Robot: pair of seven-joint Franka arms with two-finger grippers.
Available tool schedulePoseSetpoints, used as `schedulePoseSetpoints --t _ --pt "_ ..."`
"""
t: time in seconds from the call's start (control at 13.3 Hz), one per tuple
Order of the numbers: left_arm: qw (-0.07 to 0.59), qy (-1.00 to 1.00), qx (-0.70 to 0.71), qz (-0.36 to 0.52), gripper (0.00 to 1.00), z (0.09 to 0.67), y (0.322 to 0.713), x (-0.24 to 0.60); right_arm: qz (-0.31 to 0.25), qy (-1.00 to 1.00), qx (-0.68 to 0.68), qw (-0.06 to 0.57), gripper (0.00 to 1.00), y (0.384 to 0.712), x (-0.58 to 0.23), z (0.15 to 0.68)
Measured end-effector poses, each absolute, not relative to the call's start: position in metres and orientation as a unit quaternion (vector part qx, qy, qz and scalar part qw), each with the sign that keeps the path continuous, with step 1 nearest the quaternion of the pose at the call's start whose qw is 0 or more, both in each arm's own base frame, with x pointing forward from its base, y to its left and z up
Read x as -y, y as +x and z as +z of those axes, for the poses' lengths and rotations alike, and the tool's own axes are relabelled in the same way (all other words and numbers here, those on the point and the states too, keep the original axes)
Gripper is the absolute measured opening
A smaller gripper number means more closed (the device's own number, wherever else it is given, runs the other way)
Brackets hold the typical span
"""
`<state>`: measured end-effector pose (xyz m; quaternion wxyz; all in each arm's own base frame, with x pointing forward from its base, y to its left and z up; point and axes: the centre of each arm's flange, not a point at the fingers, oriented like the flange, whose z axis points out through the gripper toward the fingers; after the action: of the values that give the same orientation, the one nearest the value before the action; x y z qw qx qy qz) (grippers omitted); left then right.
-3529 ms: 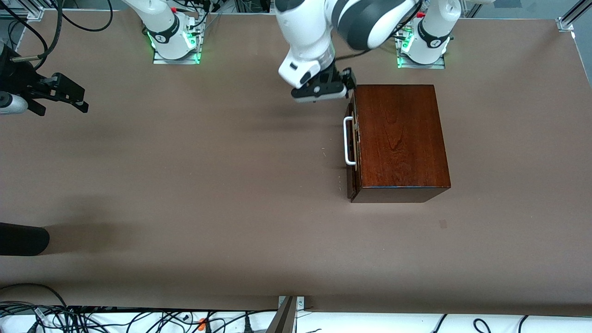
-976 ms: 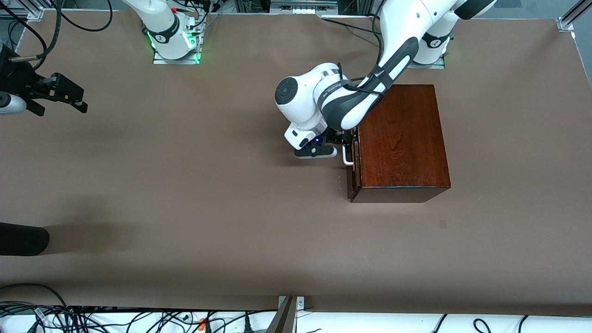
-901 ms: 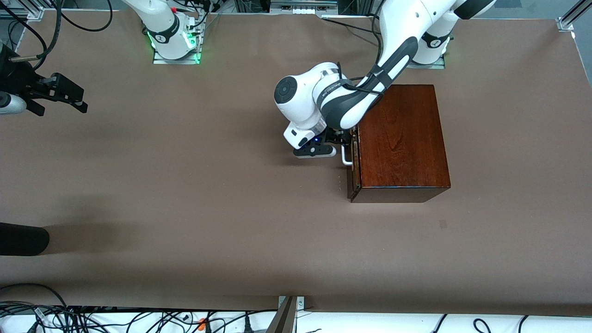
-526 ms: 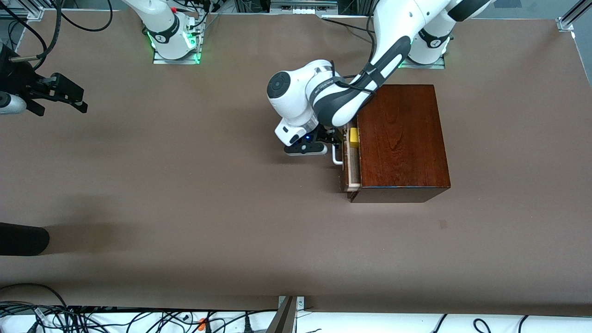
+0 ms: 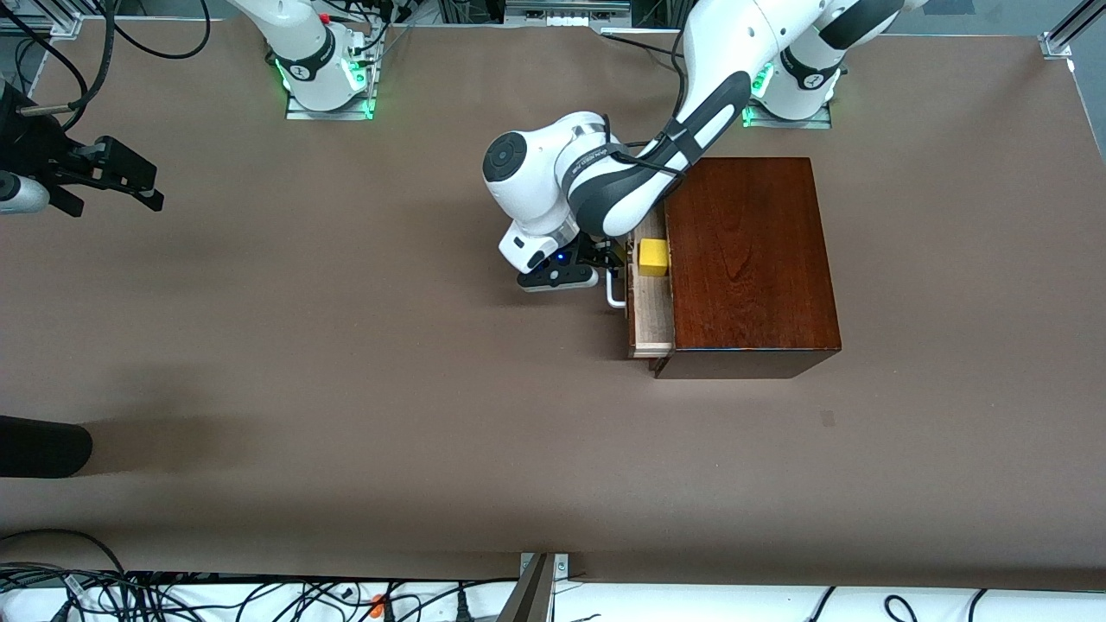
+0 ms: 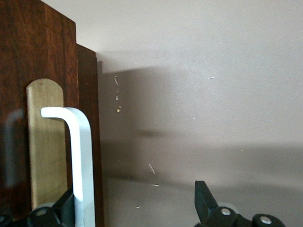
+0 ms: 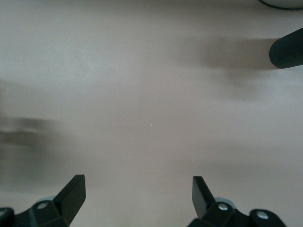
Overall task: Open drawer, take yellow block, close drawer
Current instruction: 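Pull the drawer out of the wooden box with the left gripper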
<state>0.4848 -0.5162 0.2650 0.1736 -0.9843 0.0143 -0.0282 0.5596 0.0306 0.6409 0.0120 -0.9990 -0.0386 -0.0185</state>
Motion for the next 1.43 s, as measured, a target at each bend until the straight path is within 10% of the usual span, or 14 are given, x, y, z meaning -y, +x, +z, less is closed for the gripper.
schedulePoseSetpoints --t 1.43 --pt "0.116 -0.992 -0.005 -0.044 1.00 0.284 0.480 0.567 -0.018 -0.999 0.039 0.012 1.00 0.560 -0.031 0.641"
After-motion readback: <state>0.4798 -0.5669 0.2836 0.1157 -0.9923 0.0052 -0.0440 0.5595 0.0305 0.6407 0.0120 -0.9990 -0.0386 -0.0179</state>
